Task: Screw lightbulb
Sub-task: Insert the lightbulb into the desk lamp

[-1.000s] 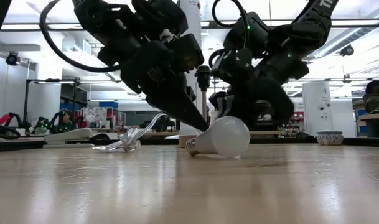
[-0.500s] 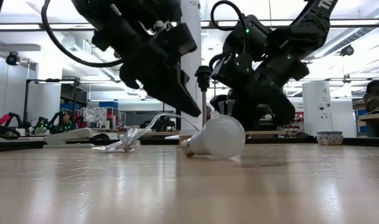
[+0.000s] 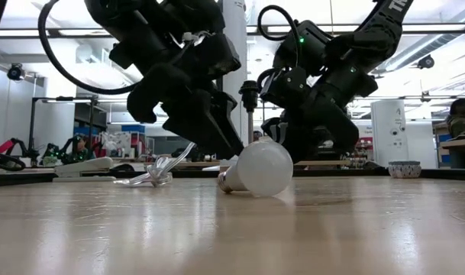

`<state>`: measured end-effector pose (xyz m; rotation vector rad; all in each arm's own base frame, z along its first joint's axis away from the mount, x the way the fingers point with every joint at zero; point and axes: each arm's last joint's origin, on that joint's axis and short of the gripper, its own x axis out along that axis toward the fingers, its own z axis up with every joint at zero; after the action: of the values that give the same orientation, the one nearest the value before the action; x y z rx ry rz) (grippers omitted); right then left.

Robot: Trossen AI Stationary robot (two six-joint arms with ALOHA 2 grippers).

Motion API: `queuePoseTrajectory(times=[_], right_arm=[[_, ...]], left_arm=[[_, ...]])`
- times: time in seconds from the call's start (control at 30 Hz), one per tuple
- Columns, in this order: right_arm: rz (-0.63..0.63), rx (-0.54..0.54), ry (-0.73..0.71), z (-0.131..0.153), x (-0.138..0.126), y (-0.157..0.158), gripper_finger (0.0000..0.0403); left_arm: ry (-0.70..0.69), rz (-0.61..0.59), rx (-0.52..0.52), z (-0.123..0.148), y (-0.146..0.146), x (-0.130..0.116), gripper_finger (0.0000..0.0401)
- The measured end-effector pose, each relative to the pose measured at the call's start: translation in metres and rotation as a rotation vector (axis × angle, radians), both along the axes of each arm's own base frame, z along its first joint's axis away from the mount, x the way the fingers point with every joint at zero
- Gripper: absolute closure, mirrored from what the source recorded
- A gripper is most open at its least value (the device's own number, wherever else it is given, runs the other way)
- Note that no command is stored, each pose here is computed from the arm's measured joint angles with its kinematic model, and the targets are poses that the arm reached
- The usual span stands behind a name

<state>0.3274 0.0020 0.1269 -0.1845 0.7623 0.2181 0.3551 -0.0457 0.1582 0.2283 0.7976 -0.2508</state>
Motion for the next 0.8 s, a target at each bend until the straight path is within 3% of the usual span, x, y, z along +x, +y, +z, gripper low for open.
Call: queuePoseTrajectory(times=[0.27,0.53,0.8], right_arm=[[0.000,0.000,-0.001,0.000,0.000,0.000,0.0396],[-0.003,0.003,0.000,0.000,0.000,0.000,0.0396],[-0.004,0.003,0.006,0.000,-0.001,0.000,0.0396]], left_arm=[[0.019,-0.025,-0.003,-0.014,-0.002,0.002,0.0195],[-0.001,0.020,-0.007,-0.038,-0.003,0.016,0.0195],[-0.014,0.060,-0.052,-0.044,-0.006,0.031,0.0195]])
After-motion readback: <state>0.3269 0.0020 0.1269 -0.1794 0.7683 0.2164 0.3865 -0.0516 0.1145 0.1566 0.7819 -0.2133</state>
